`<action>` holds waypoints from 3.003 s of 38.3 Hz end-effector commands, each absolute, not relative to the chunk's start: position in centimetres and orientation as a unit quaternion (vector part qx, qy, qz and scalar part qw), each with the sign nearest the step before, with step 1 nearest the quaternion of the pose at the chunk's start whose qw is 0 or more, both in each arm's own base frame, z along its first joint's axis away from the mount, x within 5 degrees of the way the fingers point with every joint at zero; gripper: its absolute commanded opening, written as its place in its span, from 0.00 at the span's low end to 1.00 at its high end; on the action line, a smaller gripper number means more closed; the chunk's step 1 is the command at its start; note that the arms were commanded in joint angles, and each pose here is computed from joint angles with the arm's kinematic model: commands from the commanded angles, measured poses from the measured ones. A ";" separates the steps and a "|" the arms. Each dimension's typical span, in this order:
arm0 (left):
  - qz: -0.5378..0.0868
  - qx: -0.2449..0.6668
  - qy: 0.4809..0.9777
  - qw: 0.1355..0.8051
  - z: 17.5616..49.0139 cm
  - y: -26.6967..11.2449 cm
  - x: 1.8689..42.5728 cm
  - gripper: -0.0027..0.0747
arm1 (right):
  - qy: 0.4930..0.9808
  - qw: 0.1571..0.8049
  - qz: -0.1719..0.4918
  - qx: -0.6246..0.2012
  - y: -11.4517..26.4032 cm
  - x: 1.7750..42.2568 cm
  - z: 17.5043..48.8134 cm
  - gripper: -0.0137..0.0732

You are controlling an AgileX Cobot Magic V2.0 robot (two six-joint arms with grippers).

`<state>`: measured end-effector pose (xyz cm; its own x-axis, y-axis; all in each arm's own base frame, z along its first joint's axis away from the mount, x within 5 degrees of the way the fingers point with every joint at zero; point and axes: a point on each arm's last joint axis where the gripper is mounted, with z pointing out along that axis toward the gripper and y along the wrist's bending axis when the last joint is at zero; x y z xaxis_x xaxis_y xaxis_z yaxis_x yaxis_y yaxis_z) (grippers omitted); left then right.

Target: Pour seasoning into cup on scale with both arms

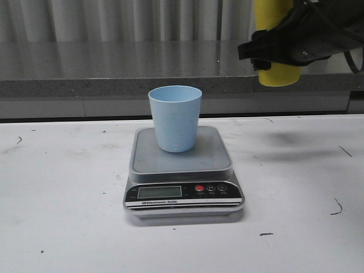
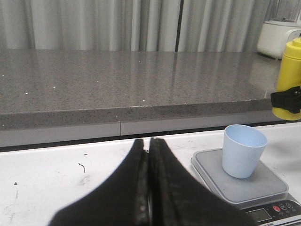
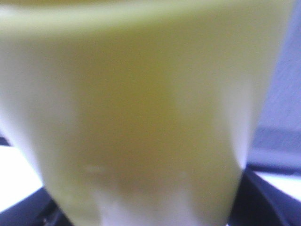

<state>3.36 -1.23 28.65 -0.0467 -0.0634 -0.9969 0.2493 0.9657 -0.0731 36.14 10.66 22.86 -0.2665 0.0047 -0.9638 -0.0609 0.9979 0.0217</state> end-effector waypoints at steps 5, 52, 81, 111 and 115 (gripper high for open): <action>-0.123 0.053 0.685 0.716 30.1 -1.2 3.3 0.01 | 0.742 0.658 0.107 0.076 9.5 33.3 27.1 0.16; -0.123 0.053 0.685 0.716 30.1 -1.2 3.3 0.01 | 0.723 0.688 0.069 0.000 8.3 29.1 13.8 0.82; -0.123 0.053 0.685 0.716 30.1 -1.2 3.3 0.01 | 0.744 0.662 0.077 -0.037 5.7 20.3 14.9 0.70; -0.123 0.053 0.685 0.716 30.1 -1.2 3.3 0.01 | 0.749 0.648 0.058 -0.129 4.7 15.3 26.1 0.08; -0.123 0.053 0.685 0.716 30.1 -1.2 3.3 0.01 | 0.723 0.673 0.069 -0.144 4.7 14.3 29.8 0.08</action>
